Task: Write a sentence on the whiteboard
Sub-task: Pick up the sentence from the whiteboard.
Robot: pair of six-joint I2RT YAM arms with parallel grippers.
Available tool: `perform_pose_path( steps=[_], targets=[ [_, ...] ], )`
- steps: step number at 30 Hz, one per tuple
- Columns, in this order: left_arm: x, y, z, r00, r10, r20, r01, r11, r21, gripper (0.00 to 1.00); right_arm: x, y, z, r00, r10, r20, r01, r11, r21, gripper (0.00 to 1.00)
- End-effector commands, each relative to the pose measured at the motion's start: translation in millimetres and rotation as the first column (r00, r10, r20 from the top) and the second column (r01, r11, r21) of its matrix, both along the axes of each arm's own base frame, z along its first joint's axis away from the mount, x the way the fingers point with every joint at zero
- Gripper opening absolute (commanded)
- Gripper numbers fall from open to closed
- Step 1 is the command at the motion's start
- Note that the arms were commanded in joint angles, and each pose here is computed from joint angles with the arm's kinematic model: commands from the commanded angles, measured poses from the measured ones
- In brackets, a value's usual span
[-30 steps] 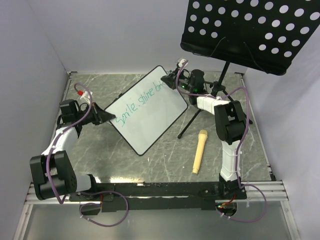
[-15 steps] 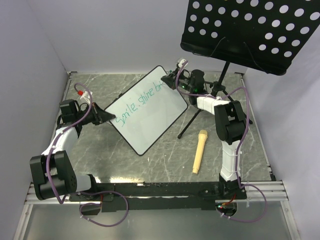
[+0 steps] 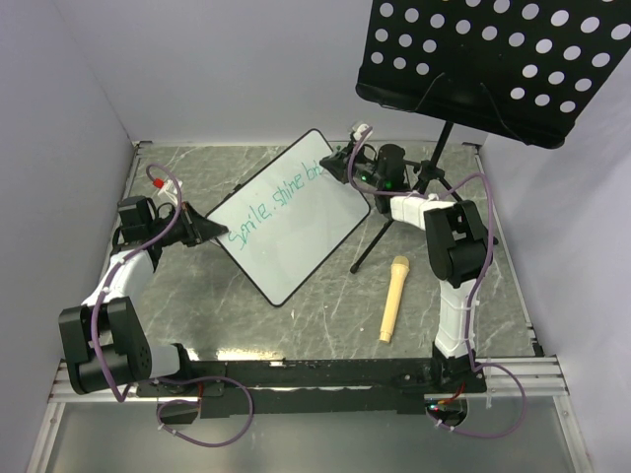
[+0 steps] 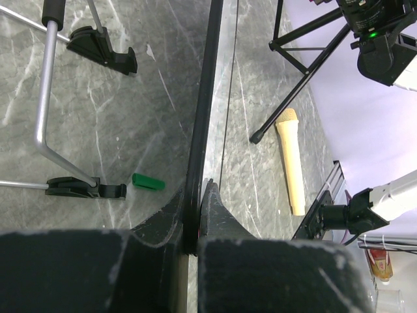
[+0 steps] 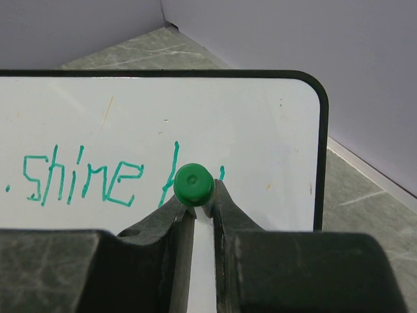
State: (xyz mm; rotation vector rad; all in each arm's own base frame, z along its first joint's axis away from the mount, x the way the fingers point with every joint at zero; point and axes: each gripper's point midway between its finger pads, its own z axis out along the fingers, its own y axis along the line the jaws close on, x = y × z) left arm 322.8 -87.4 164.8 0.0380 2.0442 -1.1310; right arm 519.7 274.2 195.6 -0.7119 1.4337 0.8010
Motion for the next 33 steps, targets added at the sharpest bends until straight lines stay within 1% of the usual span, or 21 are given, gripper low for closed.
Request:
perform_pose_path(
  steps=[1,10,15,21,28,33],
  targets=[
    [24,30,-24,0.988,0.071,0.14,-0.105,0.963,0.25,0.01,-8,-3,32,0.997,0.014,0.076,-0.016,1.0,0.022,0.0],
    [23,30,-24,0.988,0.074,0.138,-0.108,0.962,0.249,0.01,13,-7,33,0.996,-0.044,0.073,0.044,0.999,0.008,0.0],
    [24,30,-24,0.988,0.073,0.138,-0.106,0.963,0.249,0.01,22,-10,48,0.993,-0.059,0.101,0.057,0.998,0.018,0.0],
    [24,30,-24,0.988,0.073,0.137,-0.105,0.963,0.249,0.01,14,-12,70,0.989,-0.051,0.14,0.045,0.998,0.045,0.0],
    [23,30,-24,0.988,0.074,0.138,-0.107,0.962,0.25,0.01,8,-16,74,0.989,-0.034,0.147,0.027,0.999,0.046,0.0],
    [22,29,-25,0.988,0.07,0.138,-0.104,0.962,0.253,0.01,14,-22,74,0.99,-0.028,0.138,0.022,0.999,0.045,0.0]
  ],
)
